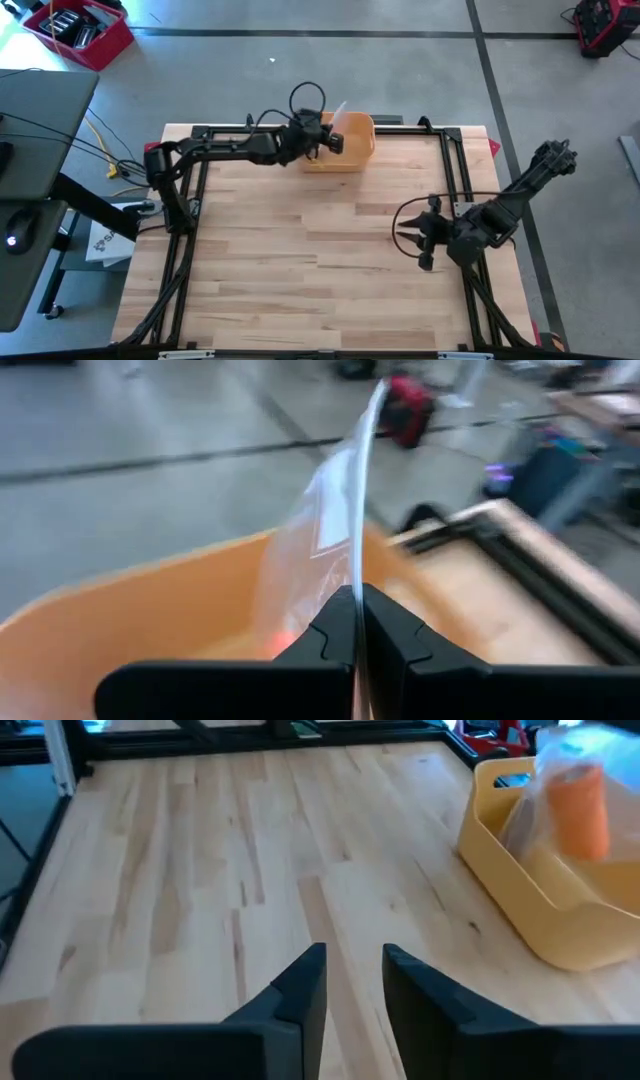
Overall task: Roll bandage
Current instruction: Put the top transparent zip bag with the rolled orange bandage into the yellow bin, then return to Home Position
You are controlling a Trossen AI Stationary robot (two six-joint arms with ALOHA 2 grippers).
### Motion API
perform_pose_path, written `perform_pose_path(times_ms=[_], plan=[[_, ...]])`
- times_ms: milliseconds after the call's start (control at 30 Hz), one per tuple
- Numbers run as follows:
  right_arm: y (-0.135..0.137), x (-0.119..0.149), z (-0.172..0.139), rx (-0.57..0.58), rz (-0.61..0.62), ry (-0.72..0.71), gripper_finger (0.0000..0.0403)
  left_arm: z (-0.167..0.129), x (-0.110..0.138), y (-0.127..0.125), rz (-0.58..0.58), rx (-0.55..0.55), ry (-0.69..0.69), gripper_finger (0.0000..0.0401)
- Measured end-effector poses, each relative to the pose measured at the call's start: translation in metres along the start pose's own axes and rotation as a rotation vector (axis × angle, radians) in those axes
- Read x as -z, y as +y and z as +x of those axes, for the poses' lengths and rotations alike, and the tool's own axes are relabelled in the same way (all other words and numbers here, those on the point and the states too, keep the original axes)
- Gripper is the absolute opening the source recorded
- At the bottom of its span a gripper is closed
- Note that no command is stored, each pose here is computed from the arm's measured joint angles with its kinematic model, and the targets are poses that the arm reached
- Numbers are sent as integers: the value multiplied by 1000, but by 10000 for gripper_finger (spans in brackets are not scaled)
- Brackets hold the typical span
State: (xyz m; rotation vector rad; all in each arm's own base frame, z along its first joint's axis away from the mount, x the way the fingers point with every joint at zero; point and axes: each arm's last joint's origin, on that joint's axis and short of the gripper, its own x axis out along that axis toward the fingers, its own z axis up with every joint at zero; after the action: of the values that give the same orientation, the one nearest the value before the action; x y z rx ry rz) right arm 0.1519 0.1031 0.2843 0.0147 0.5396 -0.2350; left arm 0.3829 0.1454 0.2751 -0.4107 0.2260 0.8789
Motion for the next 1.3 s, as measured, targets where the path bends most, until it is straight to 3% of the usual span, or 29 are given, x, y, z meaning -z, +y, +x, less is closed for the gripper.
perform_pose_path(times_ms=[233,333,567,733,867,1000,1167,1300], plan=[[7,-2,-5,-55,18,-35,91,1,31,19,-174,-177,34,0],[11,-2,-7,-79,24,-47,91,-10,43,18,-168,-261,50,0],[18,-4,-13,-136,13,-86,91,-42,38,31,-168,-464,21,0],[21,-6,-15,-161,9,-111,91,-30,32,46,-207,-429,106,24],[21,-6,-15,-162,16,-110,91,-16,36,57,-193,-420,178,69],[21,-4,-15,-169,16,-90,91,-14,29,64,-139,-346,241,117],[16,4,-14,-136,31,-11,91,-40,2,71,5,-278,263,151],[8,11,-17,-164,45,87,83,-87,-9,57,173,-193,287,152]])
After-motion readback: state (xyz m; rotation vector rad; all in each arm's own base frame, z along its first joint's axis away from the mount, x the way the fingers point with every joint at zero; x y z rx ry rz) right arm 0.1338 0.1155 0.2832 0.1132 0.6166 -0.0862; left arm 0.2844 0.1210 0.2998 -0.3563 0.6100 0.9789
